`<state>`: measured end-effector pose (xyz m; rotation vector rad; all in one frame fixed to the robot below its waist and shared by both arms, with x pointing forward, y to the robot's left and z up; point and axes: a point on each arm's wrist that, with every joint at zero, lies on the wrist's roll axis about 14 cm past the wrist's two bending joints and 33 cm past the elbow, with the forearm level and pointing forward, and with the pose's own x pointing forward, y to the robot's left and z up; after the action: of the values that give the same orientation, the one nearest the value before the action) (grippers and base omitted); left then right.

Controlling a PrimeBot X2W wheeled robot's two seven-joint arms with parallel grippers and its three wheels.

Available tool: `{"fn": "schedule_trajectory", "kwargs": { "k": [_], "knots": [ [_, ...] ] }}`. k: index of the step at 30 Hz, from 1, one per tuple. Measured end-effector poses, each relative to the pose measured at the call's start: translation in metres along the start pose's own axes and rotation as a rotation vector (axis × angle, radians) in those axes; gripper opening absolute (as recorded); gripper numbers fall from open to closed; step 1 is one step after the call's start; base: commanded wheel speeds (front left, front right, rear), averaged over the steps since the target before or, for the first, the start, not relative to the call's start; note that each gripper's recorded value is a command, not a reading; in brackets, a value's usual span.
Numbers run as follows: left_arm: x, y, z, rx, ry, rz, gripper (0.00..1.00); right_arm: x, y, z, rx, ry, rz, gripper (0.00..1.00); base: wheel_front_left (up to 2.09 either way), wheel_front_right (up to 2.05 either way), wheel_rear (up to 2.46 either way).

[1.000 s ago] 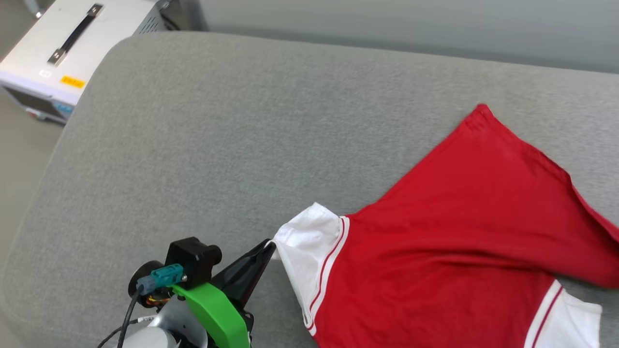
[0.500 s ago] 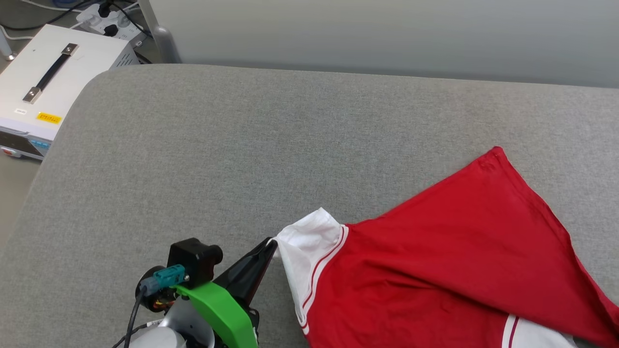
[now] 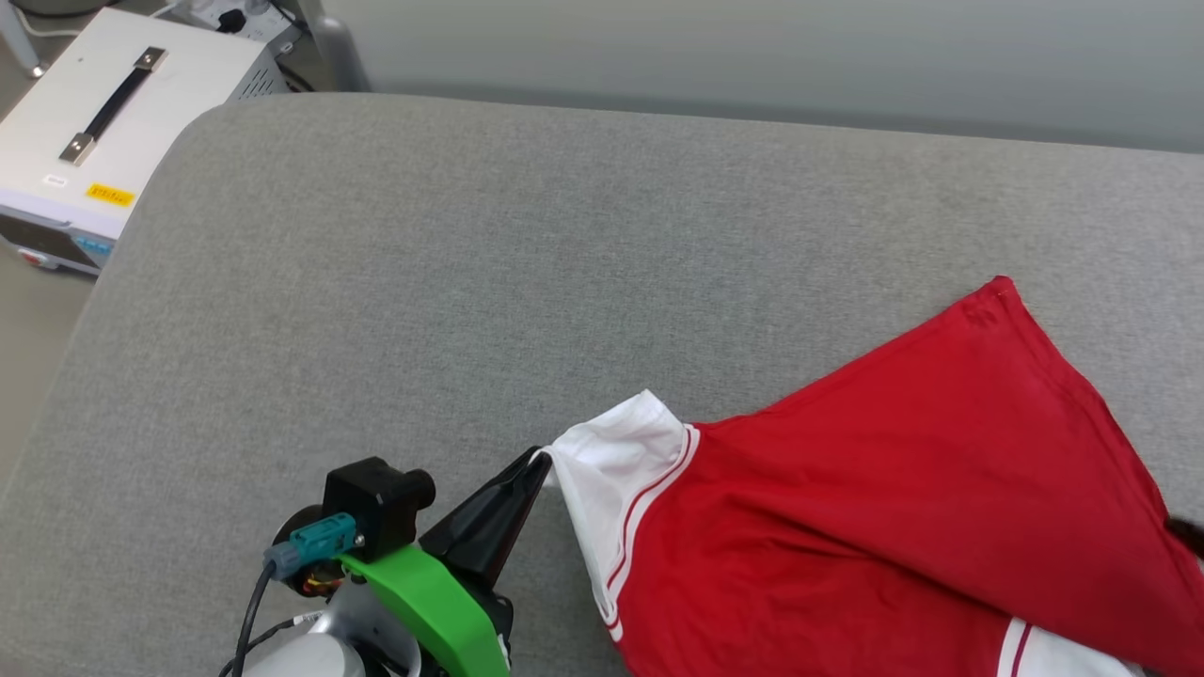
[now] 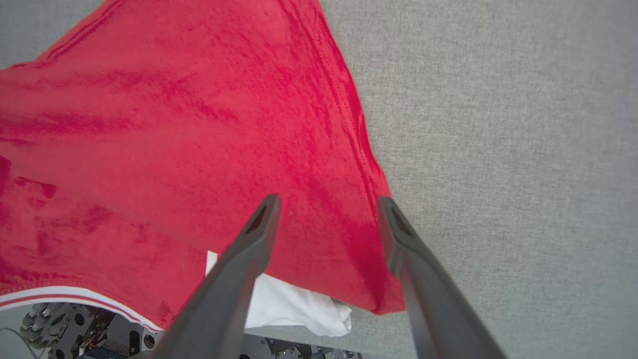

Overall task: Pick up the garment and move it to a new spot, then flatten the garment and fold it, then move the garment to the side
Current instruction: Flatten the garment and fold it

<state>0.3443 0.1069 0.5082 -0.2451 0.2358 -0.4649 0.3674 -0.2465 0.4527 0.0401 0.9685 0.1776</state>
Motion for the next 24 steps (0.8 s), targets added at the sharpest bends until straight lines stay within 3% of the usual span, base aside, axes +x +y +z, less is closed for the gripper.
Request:
{"fn": "schedule_trajectory", "kwargs": {
  "k": [8, 13, 15, 24],
  "knots": [
    [0.000, 0.005, 0.006, 0.002, -0.010, 0.012, 0.00, 0.011, 0.037, 0.070, -0.174, -0.032, 0.057, 1.00, 0.00, 0.00, 0.00],
    [0.002, 0.013, 0.004, -0.004, 0.000, 0.034, 0.00, 0.036, 0.045, 0.098, -0.211, 0.000, 0.063, 1.00, 0.00, 0.00, 0.00],
    [0.000, 0.021, -0.001, -0.001, 0.014, 0.064, 0.00, 0.066, 0.049, 0.106, -0.210, 0.057, 0.062, 1.00, 0.00, 0.00, 0.00],
    [0.003, 0.022, -0.013, -0.045, 0.041, 0.072, 0.00, 0.128, 0.051, 0.102, -0.223, 0.179, 0.042, 1.00, 0.00, 0.00, 0.00]
  ]
}}
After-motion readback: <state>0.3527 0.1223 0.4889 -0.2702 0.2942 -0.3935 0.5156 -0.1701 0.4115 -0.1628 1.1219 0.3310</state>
